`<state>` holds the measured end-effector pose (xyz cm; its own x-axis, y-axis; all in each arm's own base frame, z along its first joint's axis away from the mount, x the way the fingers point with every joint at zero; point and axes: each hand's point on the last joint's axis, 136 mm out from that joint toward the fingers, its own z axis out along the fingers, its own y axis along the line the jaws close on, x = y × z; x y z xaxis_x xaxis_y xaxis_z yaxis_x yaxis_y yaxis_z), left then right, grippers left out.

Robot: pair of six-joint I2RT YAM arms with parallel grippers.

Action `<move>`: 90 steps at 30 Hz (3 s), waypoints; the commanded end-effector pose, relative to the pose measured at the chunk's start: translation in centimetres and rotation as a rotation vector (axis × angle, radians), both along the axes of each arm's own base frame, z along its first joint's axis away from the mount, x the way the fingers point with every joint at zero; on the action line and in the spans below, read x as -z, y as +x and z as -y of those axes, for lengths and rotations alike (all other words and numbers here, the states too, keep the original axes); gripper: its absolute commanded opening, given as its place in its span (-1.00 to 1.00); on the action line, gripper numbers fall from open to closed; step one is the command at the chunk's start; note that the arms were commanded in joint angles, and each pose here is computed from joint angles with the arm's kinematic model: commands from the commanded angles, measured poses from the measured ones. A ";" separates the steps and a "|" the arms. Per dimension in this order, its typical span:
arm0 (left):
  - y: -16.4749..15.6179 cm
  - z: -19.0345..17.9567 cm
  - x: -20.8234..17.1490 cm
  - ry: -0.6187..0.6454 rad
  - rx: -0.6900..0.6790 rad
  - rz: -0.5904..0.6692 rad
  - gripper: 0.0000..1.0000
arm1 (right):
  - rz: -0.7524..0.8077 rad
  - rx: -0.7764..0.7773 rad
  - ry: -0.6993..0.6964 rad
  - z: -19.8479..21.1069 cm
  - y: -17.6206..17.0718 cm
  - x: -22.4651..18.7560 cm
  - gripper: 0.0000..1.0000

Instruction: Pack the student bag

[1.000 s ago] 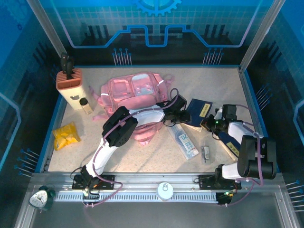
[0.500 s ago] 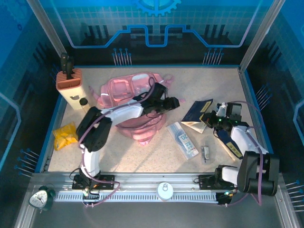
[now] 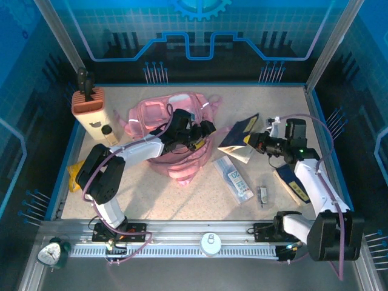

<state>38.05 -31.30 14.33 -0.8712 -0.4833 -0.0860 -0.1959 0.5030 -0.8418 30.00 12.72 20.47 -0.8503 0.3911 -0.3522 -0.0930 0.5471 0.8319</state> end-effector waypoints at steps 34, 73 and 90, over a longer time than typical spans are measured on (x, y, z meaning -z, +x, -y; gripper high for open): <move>0.1 -0.2 -7.0 -0.345 -0.069 0.072 0.05 | 0.148 -0.283 0.160 -7.0 0.1 -2.7 -1.00; -1.5 0.8 -12.3 -0.331 0.075 0.230 -1.00 | 0.036 -0.168 0.099 -4.0 1.0 -1.1 0.38; -2.0 1.3 -14.8 -0.261 0.069 0.347 -1.00 | 0.044 -0.159 0.392 -7.0 1.9 -5.3 0.47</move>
<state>36.01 -32.65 26.41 -0.8677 -0.4601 -0.1883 0.0642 0.2719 -0.9602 32.01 19.22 23.41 -0.9026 0.3676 -0.2241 -0.1413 0.2388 0.9607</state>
